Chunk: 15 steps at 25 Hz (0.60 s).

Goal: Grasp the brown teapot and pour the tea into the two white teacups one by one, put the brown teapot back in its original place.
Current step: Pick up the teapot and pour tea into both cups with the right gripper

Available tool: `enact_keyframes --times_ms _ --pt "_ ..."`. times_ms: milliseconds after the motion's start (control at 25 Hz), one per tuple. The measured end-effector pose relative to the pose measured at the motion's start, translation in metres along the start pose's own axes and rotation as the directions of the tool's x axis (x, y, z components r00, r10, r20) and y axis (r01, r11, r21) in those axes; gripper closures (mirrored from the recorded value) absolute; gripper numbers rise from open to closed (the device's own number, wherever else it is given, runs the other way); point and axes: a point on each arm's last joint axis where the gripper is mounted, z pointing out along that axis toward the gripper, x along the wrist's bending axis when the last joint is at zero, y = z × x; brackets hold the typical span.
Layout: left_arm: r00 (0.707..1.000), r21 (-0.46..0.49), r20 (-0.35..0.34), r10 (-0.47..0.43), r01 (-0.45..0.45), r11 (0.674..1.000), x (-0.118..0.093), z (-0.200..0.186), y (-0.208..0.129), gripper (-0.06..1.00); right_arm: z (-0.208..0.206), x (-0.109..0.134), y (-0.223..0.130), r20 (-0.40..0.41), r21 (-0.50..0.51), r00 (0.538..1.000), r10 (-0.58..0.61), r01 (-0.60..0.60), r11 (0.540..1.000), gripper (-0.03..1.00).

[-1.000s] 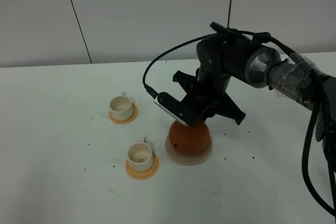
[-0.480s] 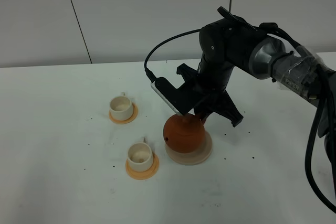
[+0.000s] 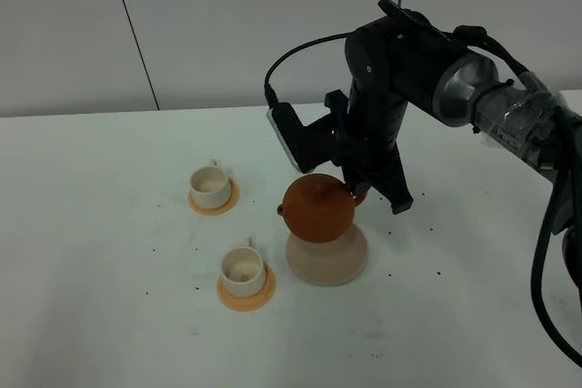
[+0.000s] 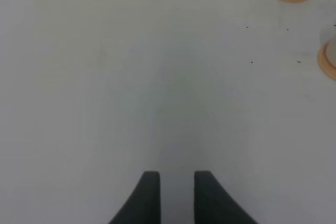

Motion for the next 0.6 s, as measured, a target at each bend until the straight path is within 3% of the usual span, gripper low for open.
enact_keyframes --times_ms 280,600 --pt "1.0 0.0 0.0 0.0 0.0 1.0 0.0 0.0 0.0 0.71 -0.001 0.001 0.0 -0.017 0.004 0.983 0.182 -0.182 0.983 0.87" --pt "1.0 0.0 0.0 0.0 0.0 1.0 0.0 0.0 0.0 0.71 -0.012 -0.004 0.001 0.006 -0.009 0.931 0.364 -0.364 0.931 0.87"
